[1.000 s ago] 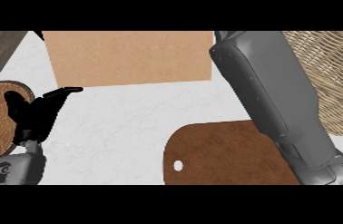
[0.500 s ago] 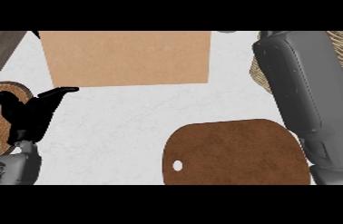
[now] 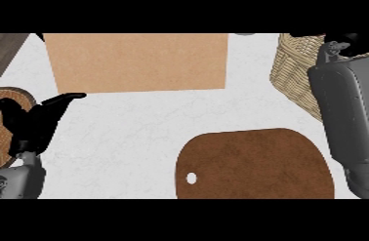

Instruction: Pick the tomato from the cutting board and place it in the basket

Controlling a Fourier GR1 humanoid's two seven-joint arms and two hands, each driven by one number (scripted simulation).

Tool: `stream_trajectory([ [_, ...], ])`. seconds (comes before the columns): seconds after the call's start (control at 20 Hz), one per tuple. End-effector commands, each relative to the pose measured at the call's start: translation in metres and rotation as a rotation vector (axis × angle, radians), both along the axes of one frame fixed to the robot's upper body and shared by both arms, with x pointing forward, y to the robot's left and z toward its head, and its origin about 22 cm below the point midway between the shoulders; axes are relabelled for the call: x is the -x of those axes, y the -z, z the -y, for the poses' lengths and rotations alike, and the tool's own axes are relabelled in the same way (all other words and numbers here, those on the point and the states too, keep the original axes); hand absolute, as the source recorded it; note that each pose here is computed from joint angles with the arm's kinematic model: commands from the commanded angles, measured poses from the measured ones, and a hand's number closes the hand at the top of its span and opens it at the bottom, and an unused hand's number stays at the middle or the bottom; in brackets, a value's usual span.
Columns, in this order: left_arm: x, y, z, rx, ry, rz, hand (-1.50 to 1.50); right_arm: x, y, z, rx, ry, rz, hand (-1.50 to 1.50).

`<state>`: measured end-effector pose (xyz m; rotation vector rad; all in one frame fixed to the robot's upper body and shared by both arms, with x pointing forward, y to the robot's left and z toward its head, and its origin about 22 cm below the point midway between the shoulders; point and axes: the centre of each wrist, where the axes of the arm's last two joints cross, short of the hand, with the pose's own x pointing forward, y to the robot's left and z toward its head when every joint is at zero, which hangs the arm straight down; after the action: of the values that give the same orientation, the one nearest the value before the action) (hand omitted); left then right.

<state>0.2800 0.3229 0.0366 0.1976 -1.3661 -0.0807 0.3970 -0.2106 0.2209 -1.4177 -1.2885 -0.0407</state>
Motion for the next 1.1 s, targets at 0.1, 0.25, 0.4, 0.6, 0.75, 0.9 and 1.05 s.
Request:
stream_trajectory([
  [0.1,-0.011,-0.013,0.021,0.015,0.003,0.025,0.00,0.000,0.031,0.029,-0.026,0.007,0.034,1.50],
  [0.25,-0.009,-0.004,0.013,0.015,0.001,0.038,0.00,0.006,0.043,0.052,-0.120,0.198,0.096,-1.50],
  [0.4,-0.012,-0.006,0.000,-0.006,0.001,0.011,0.00,0.001,0.052,0.073,-0.103,0.172,0.044,-1.50],
  [0.6,-0.035,-0.007,0.013,0.015,0.009,0.010,0.00,-0.004,0.063,0.074,-0.070,0.116,0.077,-1.50],
  [0.75,-0.014,-0.011,0.033,0.013,-0.002,0.012,0.00,-0.003,0.045,0.093,-0.083,0.084,0.151,-1.50],
  [0.9,-0.010,-0.015,-0.002,-0.001,0.001,0.007,0.00,0.001,0.019,0.103,-0.139,0.168,0.245,-1.50],
  [1.05,-0.007,-0.008,-0.008,0.010,-0.007,0.005,0.00,0.021,0.016,0.108,-0.259,0.221,0.411,-1.50],
])
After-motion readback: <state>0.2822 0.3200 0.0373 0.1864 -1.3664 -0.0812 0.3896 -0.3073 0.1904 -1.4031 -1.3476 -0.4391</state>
